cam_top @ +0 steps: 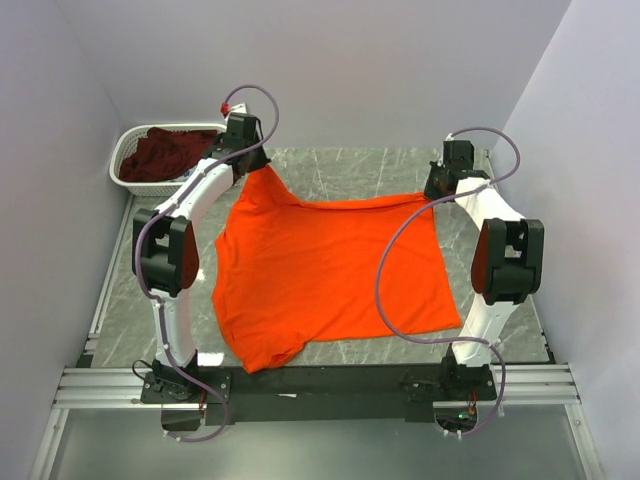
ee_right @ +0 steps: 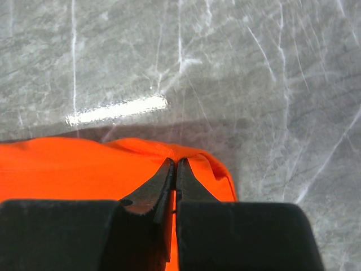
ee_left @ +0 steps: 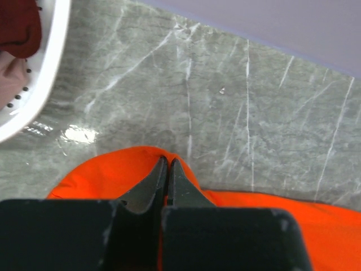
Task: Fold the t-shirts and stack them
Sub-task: Flatten the tshirt out
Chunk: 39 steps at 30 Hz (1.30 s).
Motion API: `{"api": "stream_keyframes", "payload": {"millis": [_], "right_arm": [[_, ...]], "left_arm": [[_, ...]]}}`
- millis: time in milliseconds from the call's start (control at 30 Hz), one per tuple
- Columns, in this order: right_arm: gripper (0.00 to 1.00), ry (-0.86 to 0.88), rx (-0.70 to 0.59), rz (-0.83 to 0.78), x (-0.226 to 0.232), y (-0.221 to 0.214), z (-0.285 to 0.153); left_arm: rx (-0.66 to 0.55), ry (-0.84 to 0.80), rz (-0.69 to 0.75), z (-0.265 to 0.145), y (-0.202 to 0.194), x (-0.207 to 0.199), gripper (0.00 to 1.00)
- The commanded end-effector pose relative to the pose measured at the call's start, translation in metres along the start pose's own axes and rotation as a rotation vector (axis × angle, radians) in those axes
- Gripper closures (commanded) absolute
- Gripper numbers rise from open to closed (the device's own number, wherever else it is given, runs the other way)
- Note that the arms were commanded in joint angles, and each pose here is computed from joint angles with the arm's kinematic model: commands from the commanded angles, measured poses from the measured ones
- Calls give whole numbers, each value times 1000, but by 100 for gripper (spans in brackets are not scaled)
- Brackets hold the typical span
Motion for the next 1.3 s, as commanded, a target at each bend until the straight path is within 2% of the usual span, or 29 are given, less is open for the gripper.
{"api": "stream_keyframes", "payload": {"millis": [0,333,567,733,767,833,867,900,967,1000,1067,1100,1200,1233,1267], "right_arm": [[100,-37,-56,46,-9,19,-12],[100,-67,-46,170,-25,23,0],[100,-85,-18,273,-39,20,17],[99,-112,-10,333,-49,21,28],[98,-144,-17,337,-54,22,28],[93,-171,-35,342,-57,28,26],[89,-184,-41,344,-59,31,25],[82,-197,-50,347,-61,34,22],[78,-246,-78,362,-65,42,13],[70,-267,-87,371,-67,44,10],[66,-280,-103,384,-67,46,-3],[60,-263,-88,383,-65,38,-5],[55,-183,-111,374,-57,33,-24],[55,-150,-104,364,-53,29,-25],[55,-122,-94,360,-51,25,-27]], "left_arm": [[-83,-1,-50,-13,23,-14,99],[-122,-48,-44,2,22,-27,99],[-149,-156,12,21,10,-45,98],[-153,-217,26,40,2,-58,93],[-161,-226,25,43,2,-61,90],[-172,-245,27,47,7,-66,70],[-177,-246,31,46,9,-68,60],[-183,-247,39,47,11,-69,44],[-214,-250,39,39,24,-74,34],[-233,-260,36,28,32,-77,24],[-244,-239,30,16,36,-74,13],[-250,-225,20,0,37,-69,6],[-259,-124,-4,-29,34,-47,4],[-254,-91,-14,-36,31,-40,6],[-253,-31,-22,-42,29,-28,15]]}}
Point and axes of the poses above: each gripper's point midway between its finger pads, its own z axis out along the fingers, its own x axis along the line the jaws close on, y = z × x, the point moved 8 cm from there along -z, back along the fingers, and after that the axes turned 7 degrees about -z, right-handed, at the moved point
